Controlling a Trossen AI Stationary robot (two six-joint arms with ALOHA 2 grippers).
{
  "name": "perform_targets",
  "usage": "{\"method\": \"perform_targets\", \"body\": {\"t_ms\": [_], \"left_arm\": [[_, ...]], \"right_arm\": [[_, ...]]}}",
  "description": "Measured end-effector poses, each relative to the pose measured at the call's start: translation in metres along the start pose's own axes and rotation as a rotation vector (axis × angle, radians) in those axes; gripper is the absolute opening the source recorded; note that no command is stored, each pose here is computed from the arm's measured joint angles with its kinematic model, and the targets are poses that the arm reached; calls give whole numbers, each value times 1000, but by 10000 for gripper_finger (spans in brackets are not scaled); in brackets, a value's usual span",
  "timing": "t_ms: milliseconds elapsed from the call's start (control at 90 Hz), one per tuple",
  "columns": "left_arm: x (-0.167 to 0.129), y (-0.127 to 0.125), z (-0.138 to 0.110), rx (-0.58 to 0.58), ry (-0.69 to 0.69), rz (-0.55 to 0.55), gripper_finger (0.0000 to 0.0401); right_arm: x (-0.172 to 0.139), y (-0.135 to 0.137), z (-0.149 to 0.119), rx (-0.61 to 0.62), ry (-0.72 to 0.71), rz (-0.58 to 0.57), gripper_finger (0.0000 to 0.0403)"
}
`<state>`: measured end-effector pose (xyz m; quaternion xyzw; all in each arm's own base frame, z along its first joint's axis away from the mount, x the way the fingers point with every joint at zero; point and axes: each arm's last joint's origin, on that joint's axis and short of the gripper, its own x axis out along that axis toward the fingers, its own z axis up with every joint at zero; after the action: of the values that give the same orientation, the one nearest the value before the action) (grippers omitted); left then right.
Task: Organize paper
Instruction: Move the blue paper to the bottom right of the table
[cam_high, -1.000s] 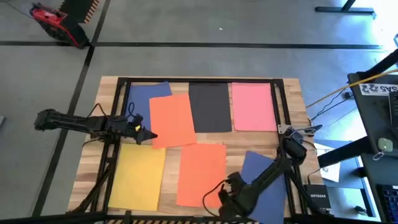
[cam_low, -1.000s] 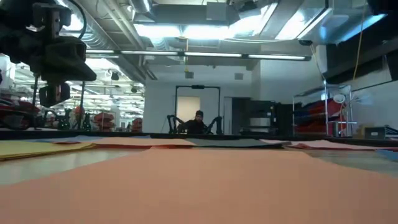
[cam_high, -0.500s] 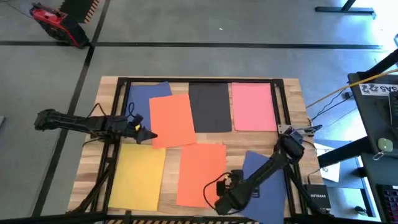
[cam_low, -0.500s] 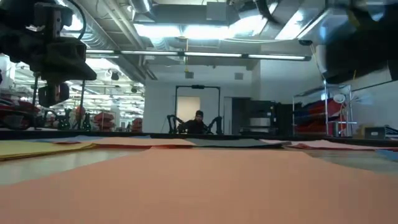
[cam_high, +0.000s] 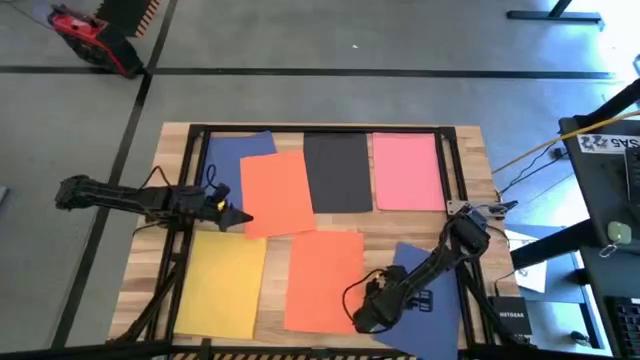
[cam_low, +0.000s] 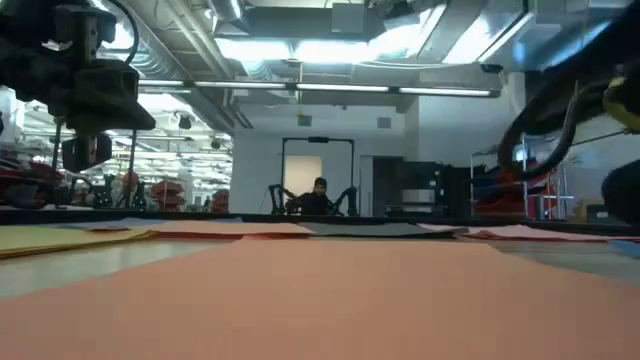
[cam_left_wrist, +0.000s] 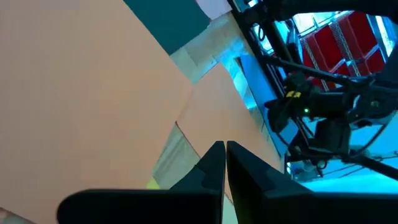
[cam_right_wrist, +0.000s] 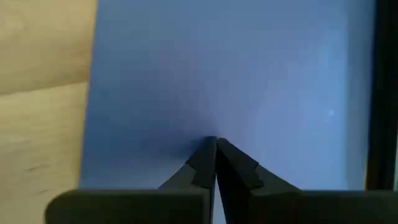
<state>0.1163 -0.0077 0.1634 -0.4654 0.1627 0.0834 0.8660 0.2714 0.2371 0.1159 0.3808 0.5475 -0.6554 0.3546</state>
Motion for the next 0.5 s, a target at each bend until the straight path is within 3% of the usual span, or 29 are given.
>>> {"method": "perform_targets", "body": {"t_ms": [122, 378, 500], "left_arm": [[0, 0, 0, 0, 0, 2, 0], [0, 0, 0, 6, 0, 2, 0], [0, 0, 0, 4, 0, 2, 0]], "right_arm": [[2, 3, 2, -8, -12, 25, 0], [-3, 5, 6, -173, -112, 104, 0], [-3, 6, 6, -186, -129, 117, 0]]}}
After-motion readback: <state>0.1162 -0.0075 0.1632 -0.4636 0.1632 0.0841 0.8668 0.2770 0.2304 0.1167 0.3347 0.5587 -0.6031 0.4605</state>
